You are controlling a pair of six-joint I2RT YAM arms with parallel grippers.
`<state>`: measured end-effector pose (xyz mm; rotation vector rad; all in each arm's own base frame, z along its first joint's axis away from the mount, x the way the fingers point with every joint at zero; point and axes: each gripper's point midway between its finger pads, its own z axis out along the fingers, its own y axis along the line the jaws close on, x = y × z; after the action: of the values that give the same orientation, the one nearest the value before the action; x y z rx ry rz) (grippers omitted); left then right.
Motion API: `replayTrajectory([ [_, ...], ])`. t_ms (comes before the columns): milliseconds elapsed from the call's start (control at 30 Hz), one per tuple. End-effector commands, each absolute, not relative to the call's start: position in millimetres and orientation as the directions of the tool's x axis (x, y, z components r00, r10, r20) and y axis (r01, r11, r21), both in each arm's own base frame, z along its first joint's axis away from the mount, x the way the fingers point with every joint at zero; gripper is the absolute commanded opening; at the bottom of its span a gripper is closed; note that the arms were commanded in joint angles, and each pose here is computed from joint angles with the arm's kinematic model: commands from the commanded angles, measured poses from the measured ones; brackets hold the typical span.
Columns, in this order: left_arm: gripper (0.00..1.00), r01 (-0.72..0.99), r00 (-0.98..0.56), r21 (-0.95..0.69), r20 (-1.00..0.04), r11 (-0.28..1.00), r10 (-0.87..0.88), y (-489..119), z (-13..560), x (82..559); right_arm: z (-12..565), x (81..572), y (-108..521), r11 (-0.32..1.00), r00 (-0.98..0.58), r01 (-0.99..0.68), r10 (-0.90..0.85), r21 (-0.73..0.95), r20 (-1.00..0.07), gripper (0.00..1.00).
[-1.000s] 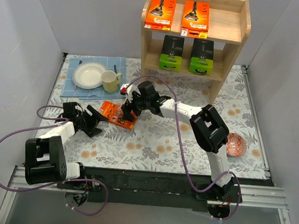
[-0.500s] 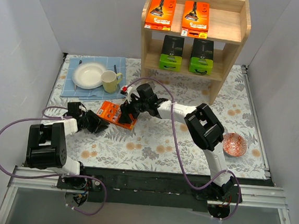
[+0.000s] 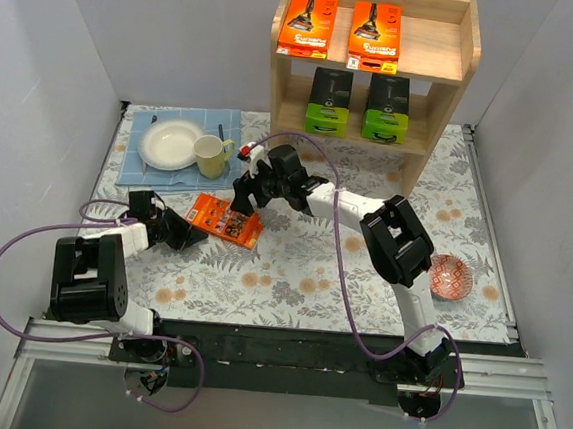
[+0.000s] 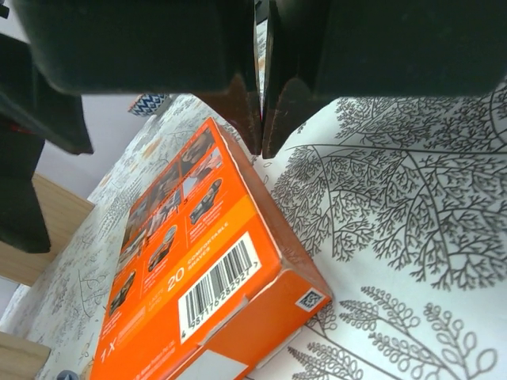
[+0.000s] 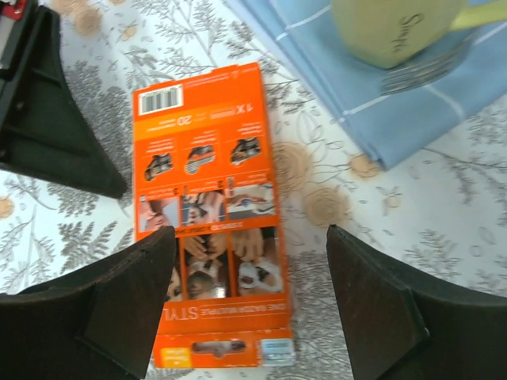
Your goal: Place and organize the shaving razors onto the shelf
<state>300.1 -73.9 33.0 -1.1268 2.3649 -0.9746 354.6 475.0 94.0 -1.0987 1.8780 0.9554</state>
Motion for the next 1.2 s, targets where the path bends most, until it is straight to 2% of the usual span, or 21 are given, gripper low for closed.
replayTrajectory([
  [0, 0.00, -0.563, -0.613, -0.678, -0.042, 0.474, -0.789, -68.5, 32.8, 290.5, 85.8, 361.5, 475.1, 0.335, -0.321, -0.921, -0.372, 0.197, -0.871, 0.84],
  [67, 0.00, -0.572, -0.609, -0.663, -0.053, 0.484, -0.792, -65.5, 29.4, 288.7, 74.4, 349.5, 476.5, 0.303, -0.360, -0.919, -0.382, 0.253, -0.851, 0.84],
  [200, 0.08, -0.576, -0.602, -0.657, -0.060, 0.486, -0.796, -63.9, 24.5, 289.0, 66.2, 312.8, 480.2, 0.203, -0.445, -0.896, -0.395, 0.396, -0.804, 0.83],
  [300, 0.11, -0.579, -0.599, -0.651, -0.068, 0.491, -0.798, -61.9, 19.7, 291.5, 67.4, 296.2, 479.8, 0.182, -0.459, -0.888, -0.403, 0.422, -0.792, 0.82],
  [333, 0.16, -0.579, -0.598, -0.652, -0.068, 0.490, -0.798, -61.8, 18.5, 292.2, 65.8, 291.3, 477.3, 0.179, -0.468, -0.883, -0.408, 0.433, -0.784, 0.82],
  [467, 0.23, -0.565, -0.597, -0.673, -0.065, 0.477, -0.800, -63.9, 17.8, 298.4, 91.5, 274.5, 478.1, 0.147, -0.490, -0.870, -0.375, 0.471, -0.787, 0.82],
  [600, 0.39, -0.555, -0.616, -0.671, -0.065, 0.492, -0.785, -67.2, 14.5, 297.3, 113.9, 254.5, 486.2, 0.121, -0.547, -0.833, -0.334, 0.541, -0.768, 0.82],
  [767, 0.48, -0.500, -0.645, -0.717, -0.067, 0.486, -0.761, -78.3, 25.0, 301.2, 124.7, 231.2, 500.0, 0.077, -0.552, -0.824, -0.333, 0.561, -0.765, 0.82],
  [833, 0.53, -0.493, -0.657, -0.737, -0.034, 0.463, -0.754, -84.8, 29.9, 298.1, 124.8, 223.0, 504.4, 0.073, -0.550, -0.825, -0.334, 0.560, -0.766, 0.83],
  [1167, 0.61, -0.402, -0.718, -0.818, 0.002, 0.412, -0.696, -118.3, 50.5, 285.1, 120.2, 222.0, 516.8, 0.107, -0.499, -0.864, -0.324, 0.492, -0.804, 0.87],
])
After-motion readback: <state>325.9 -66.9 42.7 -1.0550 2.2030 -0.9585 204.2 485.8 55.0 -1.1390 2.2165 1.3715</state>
